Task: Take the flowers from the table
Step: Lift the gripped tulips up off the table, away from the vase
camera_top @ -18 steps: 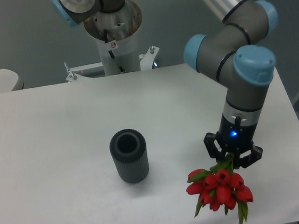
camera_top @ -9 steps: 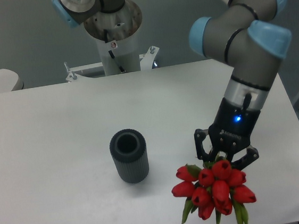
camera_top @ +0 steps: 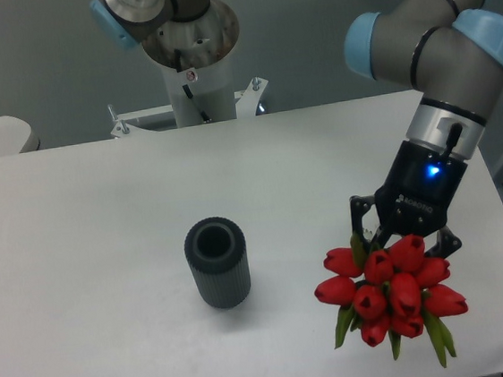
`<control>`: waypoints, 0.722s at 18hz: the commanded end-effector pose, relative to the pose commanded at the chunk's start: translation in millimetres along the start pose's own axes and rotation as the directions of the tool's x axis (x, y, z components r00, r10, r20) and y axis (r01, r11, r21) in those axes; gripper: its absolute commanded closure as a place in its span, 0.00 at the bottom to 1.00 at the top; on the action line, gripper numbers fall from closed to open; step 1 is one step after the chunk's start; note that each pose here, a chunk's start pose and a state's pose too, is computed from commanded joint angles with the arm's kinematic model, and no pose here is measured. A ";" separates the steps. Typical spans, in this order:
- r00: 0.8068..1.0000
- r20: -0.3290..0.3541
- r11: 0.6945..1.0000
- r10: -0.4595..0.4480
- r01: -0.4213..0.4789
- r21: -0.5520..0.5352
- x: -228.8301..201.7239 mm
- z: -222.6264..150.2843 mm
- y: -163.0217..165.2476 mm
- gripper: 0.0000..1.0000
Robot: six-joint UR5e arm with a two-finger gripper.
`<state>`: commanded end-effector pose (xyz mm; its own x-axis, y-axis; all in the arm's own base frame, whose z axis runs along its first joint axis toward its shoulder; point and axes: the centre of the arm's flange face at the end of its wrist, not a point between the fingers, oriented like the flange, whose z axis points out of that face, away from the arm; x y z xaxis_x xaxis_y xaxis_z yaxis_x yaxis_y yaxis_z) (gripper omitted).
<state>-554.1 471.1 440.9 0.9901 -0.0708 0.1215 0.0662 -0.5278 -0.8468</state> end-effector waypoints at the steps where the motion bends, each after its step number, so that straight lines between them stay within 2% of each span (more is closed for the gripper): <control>1: 1.000 0.003 1.000 0.000 0.000 0.001 -0.5 -0.4 1.2 0.72; 13: 1.000 -0.010 1.000 0.027 -0.027 0.015 0.3 2.0 4.0 0.72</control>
<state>-553.3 470.7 436.6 0.9903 -0.0932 0.1033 0.0412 -0.5129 -0.8575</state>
